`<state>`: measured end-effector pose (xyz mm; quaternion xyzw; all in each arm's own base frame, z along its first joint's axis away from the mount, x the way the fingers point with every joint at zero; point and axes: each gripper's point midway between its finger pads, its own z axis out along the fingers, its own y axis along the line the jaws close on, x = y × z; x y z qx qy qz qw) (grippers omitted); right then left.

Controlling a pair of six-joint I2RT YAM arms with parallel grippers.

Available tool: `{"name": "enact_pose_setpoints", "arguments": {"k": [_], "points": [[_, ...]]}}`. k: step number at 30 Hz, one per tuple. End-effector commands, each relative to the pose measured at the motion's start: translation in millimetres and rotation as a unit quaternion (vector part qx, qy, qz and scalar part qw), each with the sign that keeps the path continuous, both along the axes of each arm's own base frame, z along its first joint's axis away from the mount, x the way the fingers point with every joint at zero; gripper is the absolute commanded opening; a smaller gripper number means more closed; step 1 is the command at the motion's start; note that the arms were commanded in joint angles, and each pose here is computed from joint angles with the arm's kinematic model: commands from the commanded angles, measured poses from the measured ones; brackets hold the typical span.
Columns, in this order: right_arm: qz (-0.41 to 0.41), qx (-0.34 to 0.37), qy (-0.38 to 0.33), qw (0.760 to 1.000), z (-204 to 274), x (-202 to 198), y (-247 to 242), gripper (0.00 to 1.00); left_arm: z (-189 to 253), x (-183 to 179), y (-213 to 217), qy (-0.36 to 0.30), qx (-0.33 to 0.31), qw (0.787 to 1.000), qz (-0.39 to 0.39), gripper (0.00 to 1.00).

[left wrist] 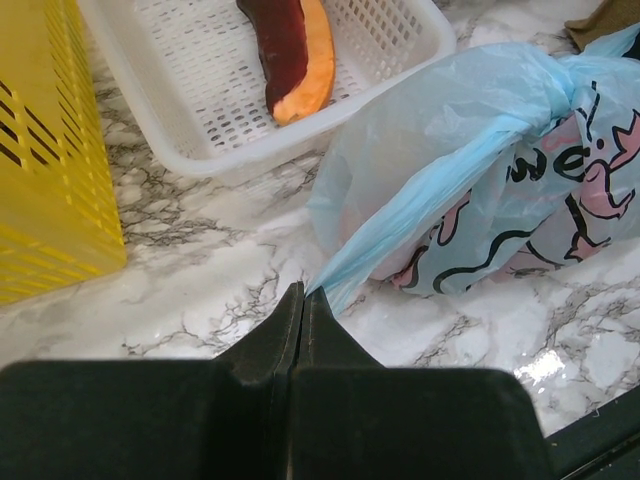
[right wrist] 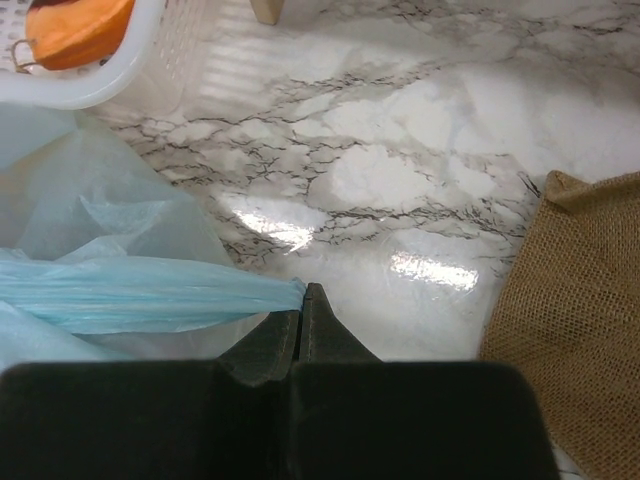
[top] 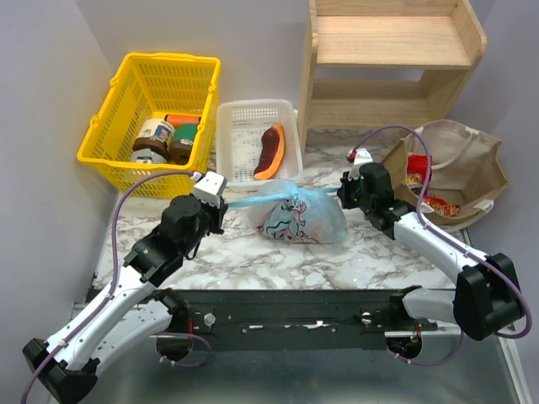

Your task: Place the mixed food into the grocery bags and tie them

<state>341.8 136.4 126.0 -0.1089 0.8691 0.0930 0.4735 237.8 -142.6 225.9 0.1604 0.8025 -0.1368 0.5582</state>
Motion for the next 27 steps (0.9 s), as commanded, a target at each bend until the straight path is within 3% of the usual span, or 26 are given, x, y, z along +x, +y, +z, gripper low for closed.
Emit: {"name": "enact_pose_setpoints", "arguments": {"k": [1, 4, 6, 7, 8, 10, 11, 12, 15, 20, 27], "points": [[-0.106, -0.076, -0.001, 0.991, -4.5, -0.2, -74.4, 0.01, -6.8, 3.7, 49.1, -0.010, 0.080, 0.994, 0.071, 0.00], [-0.045, -0.048, -0.021, 0.998, 12.2, -1.4, -51.5, 0.01, -4.3, 4.1, 32.4, -0.015, 0.073, 0.997, 0.026, 0.00], [-0.002, -0.025, -0.027, 0.999, 24.6, -3.2, -33.6, 0.04, -1.2, 2.4, 20.9, -0.020, 0.067, 0.998, -0.008, 0.31], [0.017, -0.030, -0.032, 0.999, 28.0, -4.4, -28.8, 0.14, 3.0, 2.5, 16.7, -0.027, 0.059, 0.998, -0.017, 0.43], [0.038, -0.018, -0.035, 0.998, 32.3, -6.2, -20.3, 0.38, 6.2, 1.2, 11.8, -0.030, 0.051, 0.998, -0.029, 0.61], [0.069, 0.002, -0.045, 0.997, 43.3, -10.4, -6.8, 0.62, 11.8, 2.8, 10.6, -0.044, 0.057, 0.997, -0.037, 0.76], [0.078, 0.007, -0.051, 0.996, 48.0, -11.4, -2.9, 0.85, 16.6, 4.0, 10.0, -0.051, 0.055, 0.996, -0.037, 0.85], [0.088, 0.011, -0.058, 0.994, 54.9, -11.5, 1.1, 0.92, 18.7, 4.7, 9.4, -0.054, 0.055, 0.996, -0.038, 0.88], [0.123, 0.024, -0.064, 0.990, 67.7, -19.3, 14.2, 0.97, 30.7, 8.7, 4.0, -0.063, 0.049, 0.996, -0.045, 0.99], [0.160, 0.062, -0.084, 0.982, 101.1, -28.6, 32.6, 0.98, 54.3, 29.4, -17.8, -0.063, 0.033, 0.995, -0.066, 0.99], [0.215, 0.169, -0.021, 0.962, 112.0, -44.0, 79.8, 0.96, 72.9, 78.9, -22.1, -0.002, -0.036, 0.999, -0.026, 0.99]]}}
